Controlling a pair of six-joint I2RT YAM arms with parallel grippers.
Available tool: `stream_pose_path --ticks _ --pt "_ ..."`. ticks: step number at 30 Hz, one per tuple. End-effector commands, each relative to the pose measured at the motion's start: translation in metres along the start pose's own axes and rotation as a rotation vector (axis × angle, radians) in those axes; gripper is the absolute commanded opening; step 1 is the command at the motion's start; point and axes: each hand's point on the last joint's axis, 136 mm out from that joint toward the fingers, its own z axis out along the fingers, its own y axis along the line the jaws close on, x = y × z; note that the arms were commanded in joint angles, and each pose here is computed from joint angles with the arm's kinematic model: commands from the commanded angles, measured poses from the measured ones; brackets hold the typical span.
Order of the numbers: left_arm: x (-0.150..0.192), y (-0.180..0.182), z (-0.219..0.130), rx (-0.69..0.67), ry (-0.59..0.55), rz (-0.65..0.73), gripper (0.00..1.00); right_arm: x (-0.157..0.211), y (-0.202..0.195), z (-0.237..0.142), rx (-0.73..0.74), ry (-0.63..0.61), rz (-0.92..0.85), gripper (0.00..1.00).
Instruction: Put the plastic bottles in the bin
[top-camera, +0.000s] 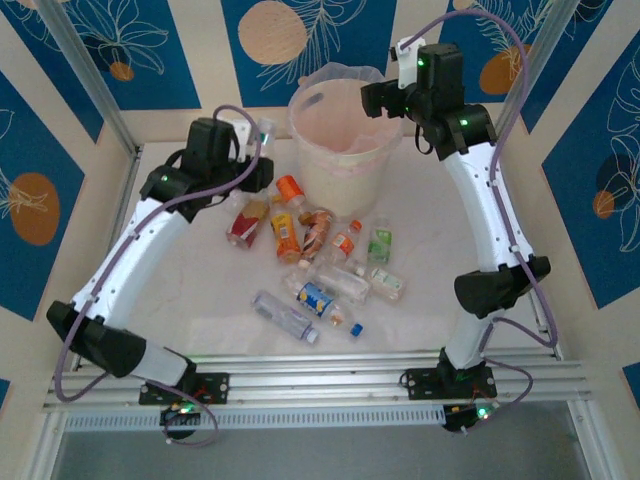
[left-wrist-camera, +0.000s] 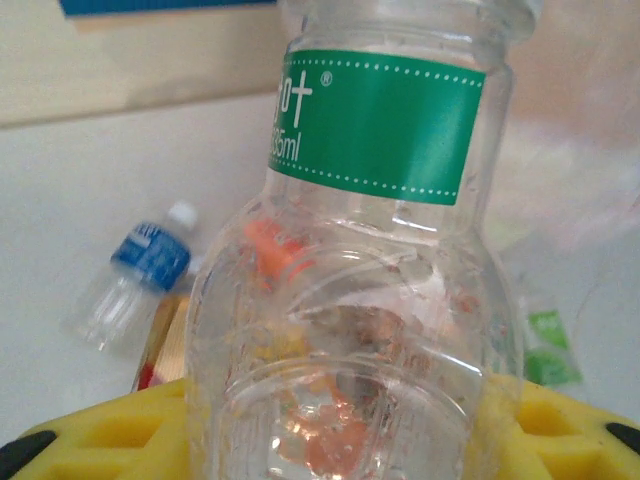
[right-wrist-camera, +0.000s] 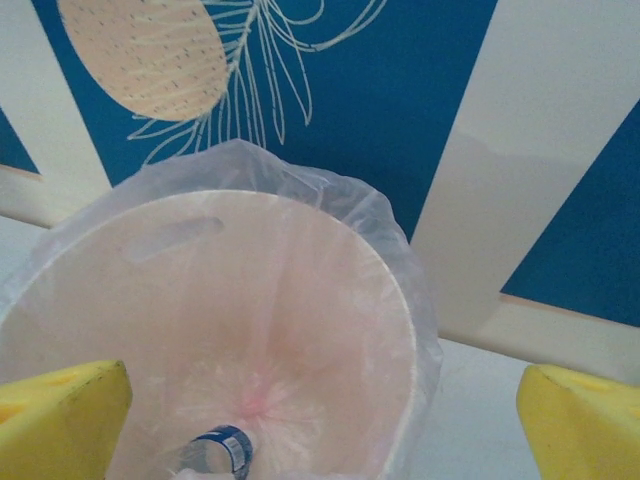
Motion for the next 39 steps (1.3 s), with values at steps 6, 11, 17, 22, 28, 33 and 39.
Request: stream_pose_path --ticks 6,11,17,22,28,33,39 --pt "-0.074 -0.036 0.009 0.132 -0.17 -0.058 0.17 -0.013 -0.036 -0.025 0.054 -0.047 0.043 0.99" --pt "-0.109 -0.05 0.025 0.204 -0.267 -0.111 0.13 -0.018 -0.041 -0.029 0.063 -0.063 0.05 0.99" --pt "-0.139 -0.064 0.046 0.272 -0.341 -0.148 0.12 -0.02 -0.045 -0.029 0.087 -0.062 0.045 0.99" --pt "-0.154 -0.077 0.065 0.322 -0.358 -0.155 0.11 -0.017 -0.048 -0.032 0.105 -0.054 0.03 0.99" --pt "-0.167 -0.094 0.087 0.377 -0.374 -0.149 0.11 -0.015 -0.048 -0.037 0.101 -0.059 0.029 0.99" --pt "-0.163 -0.103 0.11 0.407 -0.356 -0.12 0.12 -0.007 -0.043 -0.036 0.078 -0.032 0.023 0.99" --pt "-0.146 -0.105 0.141 0.397 -0.316 -0.07 0.14 0.01 -0.041 -0.039 0.089 -0.011 0.024 0.99"
